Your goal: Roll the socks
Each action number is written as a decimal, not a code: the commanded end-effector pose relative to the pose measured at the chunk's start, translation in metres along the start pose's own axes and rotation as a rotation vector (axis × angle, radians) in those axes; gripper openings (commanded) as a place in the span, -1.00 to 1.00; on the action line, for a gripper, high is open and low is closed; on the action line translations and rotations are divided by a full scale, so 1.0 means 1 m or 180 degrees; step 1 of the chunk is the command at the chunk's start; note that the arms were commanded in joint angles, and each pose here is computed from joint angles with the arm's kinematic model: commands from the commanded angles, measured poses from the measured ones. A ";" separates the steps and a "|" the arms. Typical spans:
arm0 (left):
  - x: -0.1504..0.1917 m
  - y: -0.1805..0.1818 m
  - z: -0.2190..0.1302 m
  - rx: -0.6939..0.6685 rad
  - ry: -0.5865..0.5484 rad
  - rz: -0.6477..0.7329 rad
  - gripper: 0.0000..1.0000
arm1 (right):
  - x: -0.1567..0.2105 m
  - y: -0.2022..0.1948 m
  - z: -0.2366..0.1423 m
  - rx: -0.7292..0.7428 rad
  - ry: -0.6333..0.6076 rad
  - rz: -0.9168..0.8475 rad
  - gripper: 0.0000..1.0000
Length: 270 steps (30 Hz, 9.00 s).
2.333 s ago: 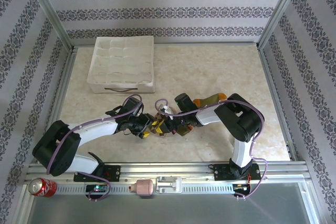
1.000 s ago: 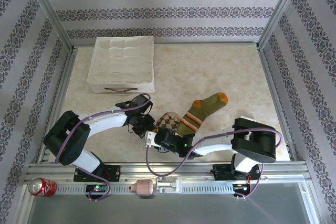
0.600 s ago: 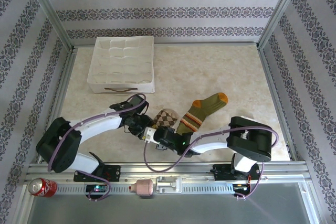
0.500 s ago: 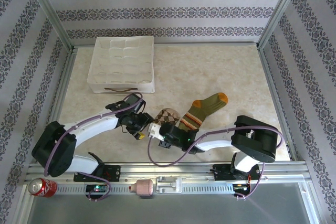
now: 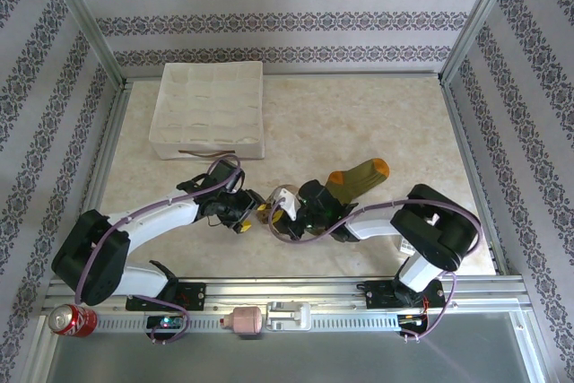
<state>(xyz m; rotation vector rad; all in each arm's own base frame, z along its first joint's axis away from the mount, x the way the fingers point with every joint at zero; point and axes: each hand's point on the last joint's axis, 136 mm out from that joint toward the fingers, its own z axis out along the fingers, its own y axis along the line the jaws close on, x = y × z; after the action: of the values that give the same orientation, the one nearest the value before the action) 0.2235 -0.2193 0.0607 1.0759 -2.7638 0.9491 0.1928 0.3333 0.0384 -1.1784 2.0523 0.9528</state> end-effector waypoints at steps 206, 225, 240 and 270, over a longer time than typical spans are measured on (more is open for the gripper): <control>0.008 0.055 0.038 -0.1147 0.0179 -0.0234 -0.88 | -0.018 0.013 -0.019 0.1693 0.0465 -0.1788 0.24; -0.008 0.007 0.008 -0.0229 -0.0014 -0.0258 0.47 | 0.062 0.005 0.015 0.0688 0.1076 -0.0582 -0.95; -0.019 -0.020 0.004 0.0541 -0.0165 -0.0106 0.61 | 0.071 -0.002 0.011 -0.0222 0.0969 0.0630 -1.00; -0.002 0.037 0.046 -0.0205 0.0045 -0.0167 -0.49 | 0.028 -0.021 0.006 -0.0533 0.0686 0.1158 -0.26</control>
<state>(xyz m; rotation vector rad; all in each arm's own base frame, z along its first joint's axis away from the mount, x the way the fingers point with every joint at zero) 0.2448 -0.2372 0.0334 1.1489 -2.7175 1.1156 0.2229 0.3396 0.0395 -1.0152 2.2676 1.3943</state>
